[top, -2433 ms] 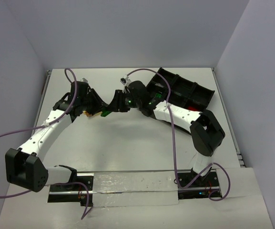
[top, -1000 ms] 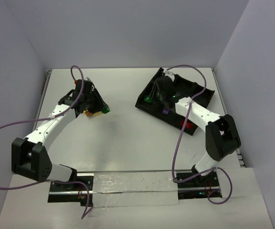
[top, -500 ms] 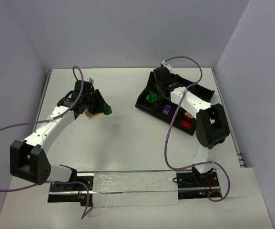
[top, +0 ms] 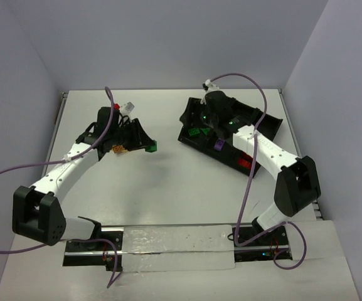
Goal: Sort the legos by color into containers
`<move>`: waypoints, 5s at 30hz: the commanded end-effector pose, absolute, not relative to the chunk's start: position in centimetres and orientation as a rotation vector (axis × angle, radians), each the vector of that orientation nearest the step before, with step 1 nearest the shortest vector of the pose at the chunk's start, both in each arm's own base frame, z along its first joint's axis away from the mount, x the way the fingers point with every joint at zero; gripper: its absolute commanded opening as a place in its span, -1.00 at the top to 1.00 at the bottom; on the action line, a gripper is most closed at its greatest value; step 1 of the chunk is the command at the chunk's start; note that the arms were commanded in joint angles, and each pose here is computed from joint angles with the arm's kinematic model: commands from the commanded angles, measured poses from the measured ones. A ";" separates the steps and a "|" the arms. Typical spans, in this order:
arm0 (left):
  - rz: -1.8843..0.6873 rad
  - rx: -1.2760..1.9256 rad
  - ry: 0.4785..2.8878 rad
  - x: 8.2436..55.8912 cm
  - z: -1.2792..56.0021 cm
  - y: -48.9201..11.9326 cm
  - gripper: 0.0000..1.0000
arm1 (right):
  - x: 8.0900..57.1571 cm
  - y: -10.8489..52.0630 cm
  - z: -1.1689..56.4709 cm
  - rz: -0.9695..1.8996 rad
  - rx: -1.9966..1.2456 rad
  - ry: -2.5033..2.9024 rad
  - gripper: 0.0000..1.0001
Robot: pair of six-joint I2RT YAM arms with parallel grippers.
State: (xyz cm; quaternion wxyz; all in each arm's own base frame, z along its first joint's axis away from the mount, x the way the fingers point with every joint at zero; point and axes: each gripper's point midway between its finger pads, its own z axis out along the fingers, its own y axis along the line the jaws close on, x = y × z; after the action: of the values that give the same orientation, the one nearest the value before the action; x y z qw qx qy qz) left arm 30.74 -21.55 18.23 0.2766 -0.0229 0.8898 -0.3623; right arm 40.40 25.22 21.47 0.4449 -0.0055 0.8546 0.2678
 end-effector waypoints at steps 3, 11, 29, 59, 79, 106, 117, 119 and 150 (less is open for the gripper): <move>-1.155 0.111 2.216 29.9 21.9 -23.4 1.00 | 35.5 30.4 23.1 0.935 -0.136 2.154 -0.45; -0.650 -0.182 2.456 32.3 14.4 -18.7 1.00 | 34.3 28.9 22.0 0.855 0.003 2.198 -0.48; -0.110 -0.144 2.580 30.0 4.1 -19.5 0.97 | 33.1 23.2 18.7 0.568 0.067 2.248 -0.51; -0.071 0.108 2.576 28.0 5.0 -21.7 -0.47 | 33.0 23.8 17.3 0.580 0.053 2.281 -0.52; -0.079 0.135 2.569 28.5 4.9 -22.3 0.24 | 32.7 23.5 17.4 0.581 0.082 2.270 -0.52; -0.034 0.234 2.612 28.5 3.6 -22.4 -0.20 | 32.1 26.8 17.5 0.710 -0.062 2.322 -0.52; -0.044 0.262 2.596 29.5 3.4 -23.3 -0.18 | 32.3 27.0 17.5 0.712 -0.061 2.325 -0.52; -0.080 0.273 2.587 29.5 3.6 -24.0 -0.19 | 32.3 26.9 17.4 0.709 -0.062 2.328 -0.52; -0.028 0.258 2.565 28.9 4.7 -23.8 0.96 | 32.1 27.4 17.4 0.724 -0.075 2.343 -0.52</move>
State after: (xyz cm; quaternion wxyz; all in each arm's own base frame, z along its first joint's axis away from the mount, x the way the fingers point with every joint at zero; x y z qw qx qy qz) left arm 27.85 -23.11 2.45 0.2488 0.0998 0.9634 -0.0029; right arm 31.65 26.25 15.38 0.3227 -0.0169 0.9100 0.2598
